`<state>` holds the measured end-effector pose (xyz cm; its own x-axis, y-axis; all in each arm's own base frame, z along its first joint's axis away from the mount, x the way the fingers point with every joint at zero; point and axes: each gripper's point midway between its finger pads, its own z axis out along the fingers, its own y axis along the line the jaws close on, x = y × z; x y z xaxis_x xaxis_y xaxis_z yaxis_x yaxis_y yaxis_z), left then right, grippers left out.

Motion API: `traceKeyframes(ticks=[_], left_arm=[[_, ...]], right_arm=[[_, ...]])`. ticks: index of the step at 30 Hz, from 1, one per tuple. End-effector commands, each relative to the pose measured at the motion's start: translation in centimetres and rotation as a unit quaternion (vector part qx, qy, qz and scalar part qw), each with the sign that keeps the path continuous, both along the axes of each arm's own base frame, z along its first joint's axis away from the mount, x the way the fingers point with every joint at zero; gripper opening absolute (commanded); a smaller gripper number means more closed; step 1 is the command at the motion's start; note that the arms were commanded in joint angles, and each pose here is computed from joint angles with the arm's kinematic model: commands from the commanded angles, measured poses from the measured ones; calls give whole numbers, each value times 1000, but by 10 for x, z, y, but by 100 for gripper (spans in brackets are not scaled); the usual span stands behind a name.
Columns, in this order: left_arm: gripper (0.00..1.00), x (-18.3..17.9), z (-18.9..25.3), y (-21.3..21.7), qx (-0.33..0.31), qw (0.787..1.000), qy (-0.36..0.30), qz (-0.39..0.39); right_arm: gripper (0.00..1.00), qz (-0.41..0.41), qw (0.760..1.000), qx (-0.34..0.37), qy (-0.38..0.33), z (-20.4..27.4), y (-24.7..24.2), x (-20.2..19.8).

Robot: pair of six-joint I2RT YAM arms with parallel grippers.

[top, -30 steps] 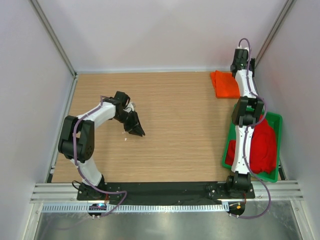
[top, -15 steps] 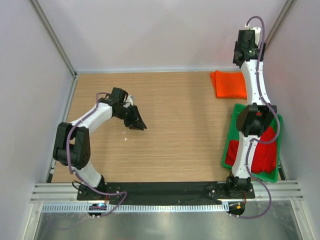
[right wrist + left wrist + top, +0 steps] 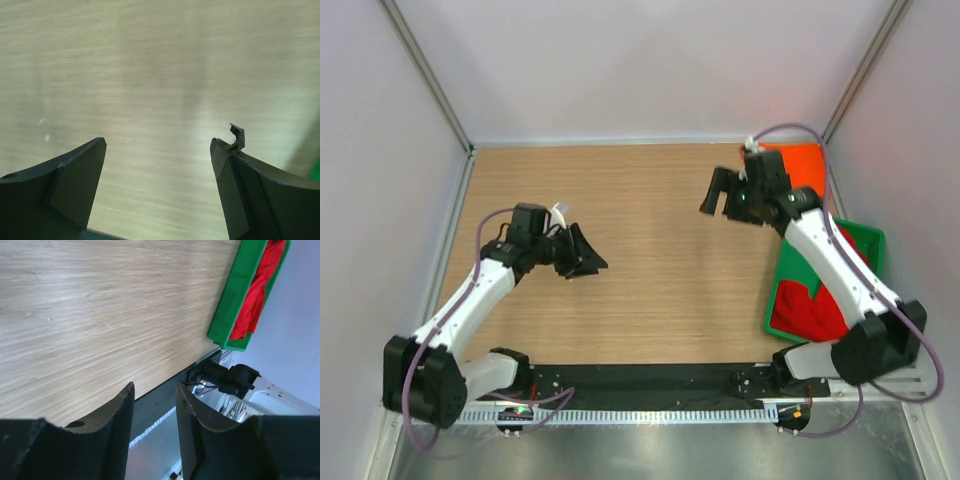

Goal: Fold and stack the t-shirts
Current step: Neatly place the folded tshirt to the corner

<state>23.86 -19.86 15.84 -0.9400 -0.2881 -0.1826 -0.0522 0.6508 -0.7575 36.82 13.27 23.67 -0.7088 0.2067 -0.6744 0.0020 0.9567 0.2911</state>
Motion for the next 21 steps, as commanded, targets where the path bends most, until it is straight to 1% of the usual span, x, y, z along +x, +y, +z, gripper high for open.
traceKeyframes(ticks=[1, 2, 3, 4, 5, 6, 8, 9, 10, 11, 12, 13, 14, 15, 16, 17, 18, 19, 20, 21], left_arm=[[41, -11, 10, 4, -28, 998, -17, 44], [42, -15, 12, 5, -35, 998, -20, 50], [43, -22, 21, 7, -47, 996, -40, 57], [46, -30, 13, 9, -51, 996, -26, 66], [48, -35, 12, 10, -56, 995, -25, 73], [52, -42, 23, 12, -70, 993, -49, 77], [54, -56, 15, 14, -80, 993, -37, 84], [57, -64, 21, 16, -90, 991, -52, 86], [60, -69, 19, 18, -96, 990, -53, 90], [61, -75, 12, 19, -102, 989, -40, 99], [65, -81, 8, 20, -106, 988, -32, 104], [66, -87, 15, 22, -122, 985, -52, 106], [67, -91, 14, 22, -129, 984, -52, 110], [70, -96, 5, 23, -137, 982, -34, 122], [71, -101, 10, 25, -153, 979, -53, 124], [72, -104, 10, 25, -164, 977, -55, 129], [74, -107, 3, 26, -172, 974, -41, 139], [74, -110, 2, 27, -180, 972, -41, 144], [75, -115, 6, 29, -194, 968, -59, 145], [76, -116, 0, 29, -202, 966, -47, 153]], right_arm=[[94, 25, 984, 174, -6, 6, 38, -57], [98, 18, 981, 195, -1, 3, 38, -71], [99, 12, 979, 205, 6, -11, 32, -95], [100, 21, 975, 222, 6, -13, 34, -108], [100, 24, 972, 233, 12, -19, 34, -119], [100, 20, 968, 251, 21, -29, 32, -138], [100, 29, 960, 273, 49, -42, 36, -159], [100, 21, 956, 282, 73, -58, 35, -170], [100, 26, 954, 292, 70, -58, 35, -179], [100, 38, 950, 302, 74, -60, 37, -188], [100, 37, 949, 303, 81, -71, 36, -195], [100, 30, 948, 305, 88, -77, 34, -200], [100, 29, 949, 305, 80, -77, 31, -205], [100, 26, 949, 301, 95, -88, 29, -212], [100, 25, 948, 300, 101, -92, 28, -216], [100, 26, 947, 303, 99, -94, 28, -220], [100, 20, 946, 302, 114, -105, 26, -225], [100, 18, 945, 304, 117, -107, 26, -227], [100, 18, 943, 312, 113, -107, 26, -231], [100, 18, 941, 315, 122, -116, 26, -235]])
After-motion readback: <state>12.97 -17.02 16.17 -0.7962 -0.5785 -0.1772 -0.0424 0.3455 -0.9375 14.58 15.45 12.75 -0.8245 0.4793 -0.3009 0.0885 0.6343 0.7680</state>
